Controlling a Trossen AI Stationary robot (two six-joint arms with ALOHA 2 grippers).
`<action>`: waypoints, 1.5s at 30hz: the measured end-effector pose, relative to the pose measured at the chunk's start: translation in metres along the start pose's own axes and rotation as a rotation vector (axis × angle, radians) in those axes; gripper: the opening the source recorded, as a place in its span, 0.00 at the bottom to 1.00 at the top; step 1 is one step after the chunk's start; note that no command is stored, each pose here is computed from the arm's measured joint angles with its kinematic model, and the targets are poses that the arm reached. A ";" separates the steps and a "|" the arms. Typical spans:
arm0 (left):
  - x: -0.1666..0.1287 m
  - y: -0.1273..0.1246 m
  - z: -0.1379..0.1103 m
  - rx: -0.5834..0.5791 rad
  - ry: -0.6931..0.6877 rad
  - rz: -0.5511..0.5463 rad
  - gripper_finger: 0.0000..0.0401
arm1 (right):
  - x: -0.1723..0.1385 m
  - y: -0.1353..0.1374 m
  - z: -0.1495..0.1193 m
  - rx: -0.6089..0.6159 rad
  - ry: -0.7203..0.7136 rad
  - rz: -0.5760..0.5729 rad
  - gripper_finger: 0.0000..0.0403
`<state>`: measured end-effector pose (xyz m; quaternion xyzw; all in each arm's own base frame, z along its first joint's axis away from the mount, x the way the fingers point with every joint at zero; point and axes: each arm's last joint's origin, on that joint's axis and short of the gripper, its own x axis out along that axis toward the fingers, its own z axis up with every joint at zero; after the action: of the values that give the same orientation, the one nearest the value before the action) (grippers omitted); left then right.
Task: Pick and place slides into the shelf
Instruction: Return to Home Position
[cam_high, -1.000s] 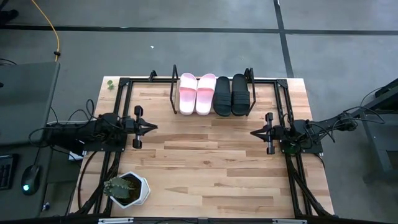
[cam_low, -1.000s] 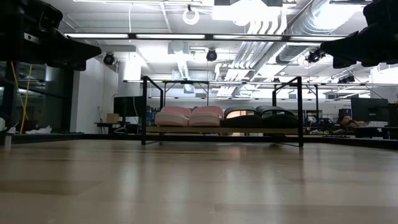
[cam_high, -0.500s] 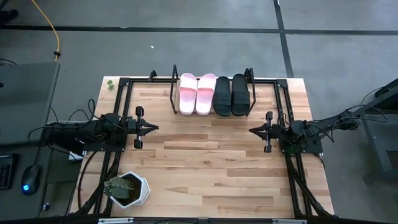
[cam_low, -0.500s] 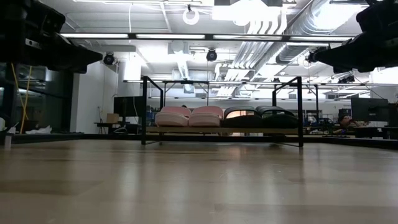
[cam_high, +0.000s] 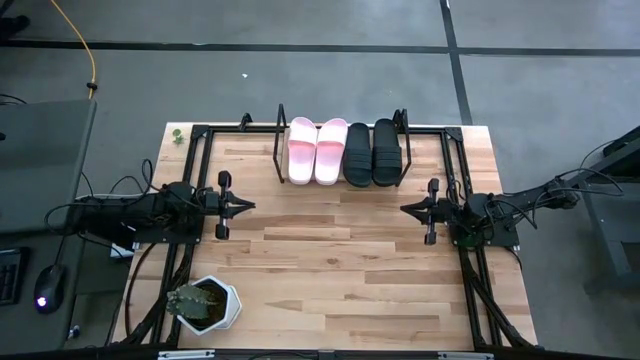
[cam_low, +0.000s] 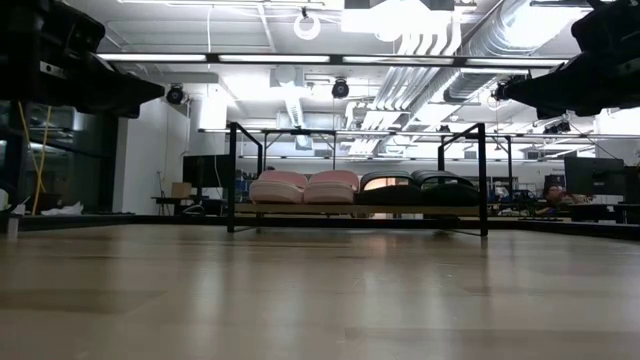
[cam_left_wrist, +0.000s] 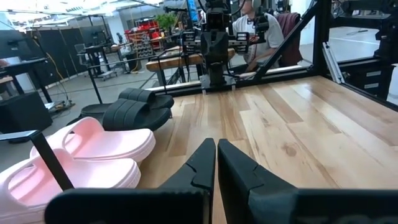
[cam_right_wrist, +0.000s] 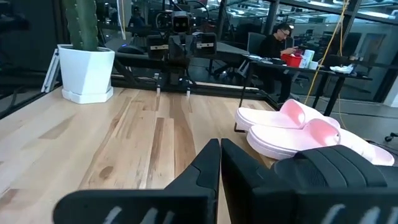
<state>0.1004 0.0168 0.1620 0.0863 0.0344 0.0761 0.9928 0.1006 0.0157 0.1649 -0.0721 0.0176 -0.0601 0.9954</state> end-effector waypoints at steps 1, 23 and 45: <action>0.000 0.000 0.000 -0.002 0.000 -0.001 0.02 | 0.000 0.000 0.000 0.002 0.000 0.000 0.01; 0.000 0.000 0.000 -0.078 0.000 -0.003 0.02 | 0.000 0.000 0.000 0.000 -0.001 0.010 0.01; 0.000 0.000 0.000 -0.079 0.000 -0.003 0.02 | 0.000 0.000 0.000 0.000 -0.002 0.009 0.01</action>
<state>0.1004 0.0168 0.1620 0.0471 0.0313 0.0761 0.9955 0.1007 0.0160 0.1650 -0.0720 0.0171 -0.0554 0.9957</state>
